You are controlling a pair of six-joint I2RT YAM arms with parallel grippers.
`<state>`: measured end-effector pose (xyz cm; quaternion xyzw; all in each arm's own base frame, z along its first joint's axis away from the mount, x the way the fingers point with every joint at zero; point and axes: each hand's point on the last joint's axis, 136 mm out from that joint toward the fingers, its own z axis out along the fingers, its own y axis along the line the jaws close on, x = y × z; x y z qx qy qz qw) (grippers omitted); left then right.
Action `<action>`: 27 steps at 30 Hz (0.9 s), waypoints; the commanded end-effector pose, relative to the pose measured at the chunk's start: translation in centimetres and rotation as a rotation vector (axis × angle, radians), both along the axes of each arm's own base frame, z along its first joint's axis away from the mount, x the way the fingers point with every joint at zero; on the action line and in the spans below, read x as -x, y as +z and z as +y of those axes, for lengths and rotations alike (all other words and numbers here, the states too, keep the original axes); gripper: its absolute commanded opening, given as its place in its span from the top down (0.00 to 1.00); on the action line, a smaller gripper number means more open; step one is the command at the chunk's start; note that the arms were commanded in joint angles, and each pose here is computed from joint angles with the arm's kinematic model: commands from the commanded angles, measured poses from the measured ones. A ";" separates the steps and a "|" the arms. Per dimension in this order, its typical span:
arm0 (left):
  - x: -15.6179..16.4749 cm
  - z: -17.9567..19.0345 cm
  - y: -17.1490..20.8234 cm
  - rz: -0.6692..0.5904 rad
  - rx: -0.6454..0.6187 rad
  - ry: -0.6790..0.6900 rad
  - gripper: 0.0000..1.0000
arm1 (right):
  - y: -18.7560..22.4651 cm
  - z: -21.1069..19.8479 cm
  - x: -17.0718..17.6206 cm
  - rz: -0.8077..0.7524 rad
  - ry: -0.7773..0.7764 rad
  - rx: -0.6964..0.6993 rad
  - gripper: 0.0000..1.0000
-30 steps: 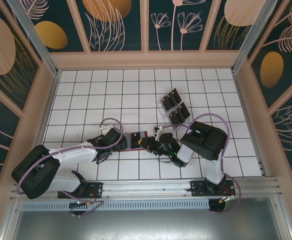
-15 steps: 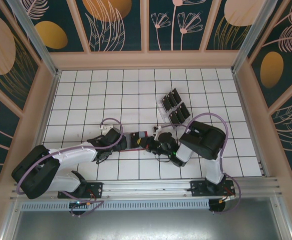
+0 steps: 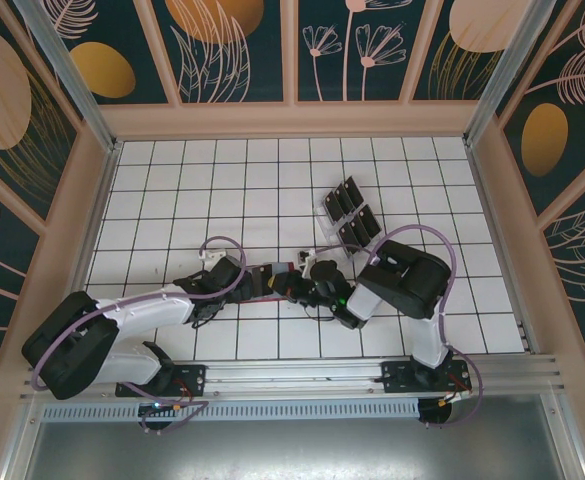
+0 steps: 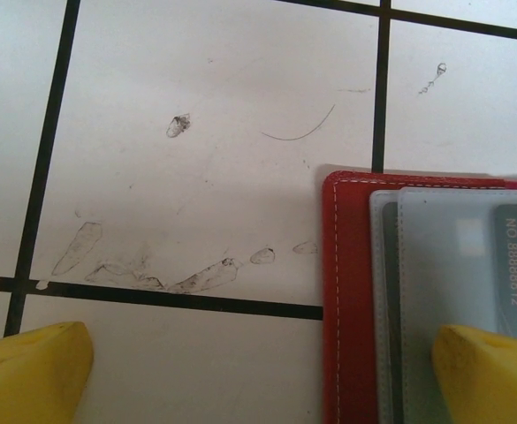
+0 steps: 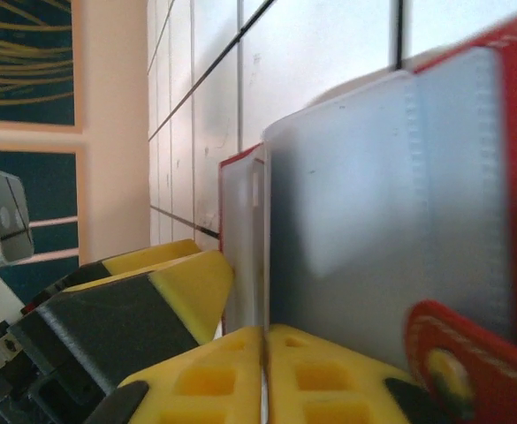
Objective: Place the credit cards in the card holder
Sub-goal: Insert the credit card into the card slot.
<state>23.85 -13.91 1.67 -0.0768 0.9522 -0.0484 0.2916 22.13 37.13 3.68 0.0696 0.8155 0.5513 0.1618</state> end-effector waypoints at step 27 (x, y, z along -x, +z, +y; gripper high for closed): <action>0.9 2.9 1.2 -0.015 0.055 0.141 0.02 | 1.7 -0.7 -4.7 -0.217 0.124 0.623 0.61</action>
